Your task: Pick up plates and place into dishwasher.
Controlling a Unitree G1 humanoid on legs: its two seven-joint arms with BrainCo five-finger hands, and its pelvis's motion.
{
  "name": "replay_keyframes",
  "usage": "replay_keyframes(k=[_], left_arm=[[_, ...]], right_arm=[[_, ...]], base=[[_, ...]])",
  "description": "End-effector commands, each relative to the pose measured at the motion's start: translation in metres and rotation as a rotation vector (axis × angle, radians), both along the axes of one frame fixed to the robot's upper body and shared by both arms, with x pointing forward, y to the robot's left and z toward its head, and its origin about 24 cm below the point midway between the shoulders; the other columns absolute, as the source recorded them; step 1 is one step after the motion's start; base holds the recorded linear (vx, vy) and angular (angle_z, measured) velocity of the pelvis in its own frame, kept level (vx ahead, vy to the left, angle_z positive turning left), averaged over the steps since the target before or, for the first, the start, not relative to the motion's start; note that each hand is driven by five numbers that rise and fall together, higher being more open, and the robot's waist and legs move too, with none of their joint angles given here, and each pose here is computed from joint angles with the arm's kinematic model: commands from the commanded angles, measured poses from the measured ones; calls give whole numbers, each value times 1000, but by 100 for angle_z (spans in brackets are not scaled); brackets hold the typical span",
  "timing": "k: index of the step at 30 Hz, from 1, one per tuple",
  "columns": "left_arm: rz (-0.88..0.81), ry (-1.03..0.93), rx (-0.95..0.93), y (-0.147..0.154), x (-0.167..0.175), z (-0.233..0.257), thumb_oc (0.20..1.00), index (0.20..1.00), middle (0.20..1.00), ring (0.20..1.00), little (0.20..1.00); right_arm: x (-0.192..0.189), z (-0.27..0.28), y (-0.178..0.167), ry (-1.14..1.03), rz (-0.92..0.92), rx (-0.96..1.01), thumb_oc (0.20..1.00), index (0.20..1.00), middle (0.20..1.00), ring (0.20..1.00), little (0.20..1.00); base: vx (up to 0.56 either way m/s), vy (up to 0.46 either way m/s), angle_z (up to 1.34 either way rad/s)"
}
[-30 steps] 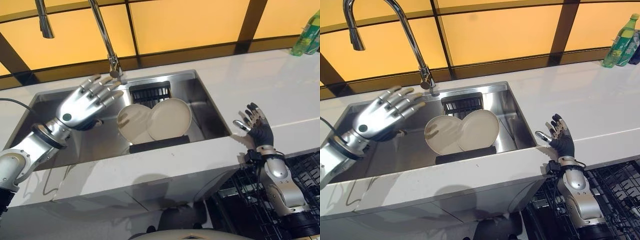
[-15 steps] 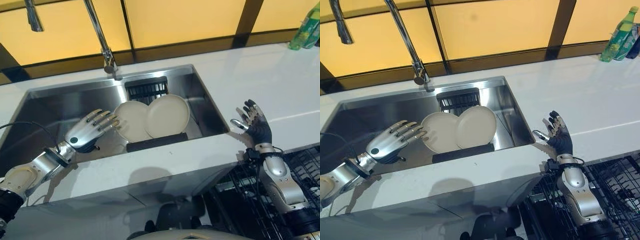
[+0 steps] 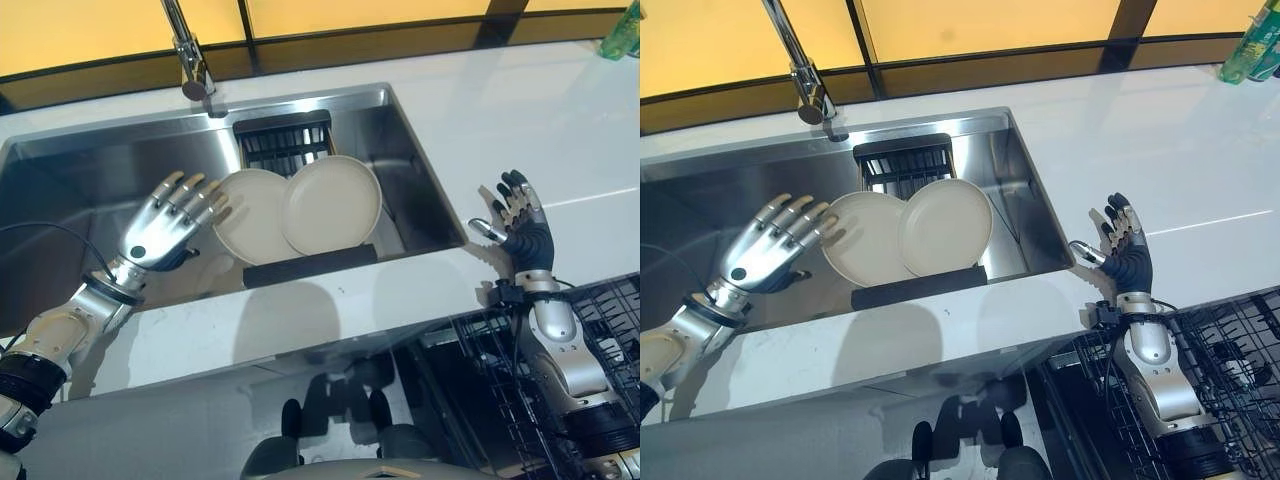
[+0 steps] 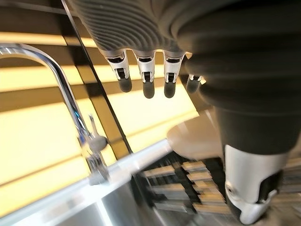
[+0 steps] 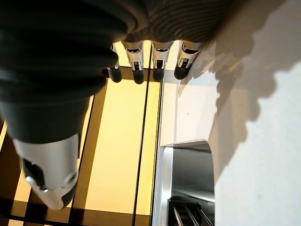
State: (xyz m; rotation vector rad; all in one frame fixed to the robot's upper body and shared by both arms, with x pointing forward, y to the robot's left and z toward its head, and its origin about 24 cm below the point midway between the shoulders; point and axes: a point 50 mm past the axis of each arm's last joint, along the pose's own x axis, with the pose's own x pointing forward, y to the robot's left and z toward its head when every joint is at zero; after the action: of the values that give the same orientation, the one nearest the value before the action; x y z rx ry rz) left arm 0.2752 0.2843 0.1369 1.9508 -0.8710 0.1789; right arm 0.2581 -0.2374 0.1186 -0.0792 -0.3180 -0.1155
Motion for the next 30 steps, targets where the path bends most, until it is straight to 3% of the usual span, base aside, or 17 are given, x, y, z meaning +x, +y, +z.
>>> replay_keyframes(k=[1, 8, 15, 19, 30], left_arm=[[25, -183, -73, 3, 10, 21, 1000, 1000, 1000, 1000, 1000], [-84, -145, -15, -7, 8, 20, 1000, 1000, 1000, 1000, 1000], [-271, 138, 149, -32, -2, -4, 1000, 1000, 1000, 1000, 1000], [-287, 275, 171, -31, -8, -13, 1000, 1000, 1000, 1000, 1000], [-254, 336, 174, -26, -13, -22, 1000, 1000, 1000, 1000, 1000]], right_arm=[[3, -20, 20, 69, 43, 28, 1000, 1000, 1000, 1000, 1000], [-4, -30, 25, 105, 39, 45, 1000, 1000, 1000, 1000, 1000], [-10, -37, 24, 142, 46, 46, 1000, 1000, 1000, 1000, 1000], [-12, -38, 21, 161, 53, 36, 1000, 1000, 1000, 1000, 1000], [-18, -43, 17, 178, 55, 34, 1000, 1000, 1000, 1000, 1000]], base=[[72, -59, 3], [81, -38, 2], [69, -8, 0], [58, 19, -1], [39, 4, -2]])
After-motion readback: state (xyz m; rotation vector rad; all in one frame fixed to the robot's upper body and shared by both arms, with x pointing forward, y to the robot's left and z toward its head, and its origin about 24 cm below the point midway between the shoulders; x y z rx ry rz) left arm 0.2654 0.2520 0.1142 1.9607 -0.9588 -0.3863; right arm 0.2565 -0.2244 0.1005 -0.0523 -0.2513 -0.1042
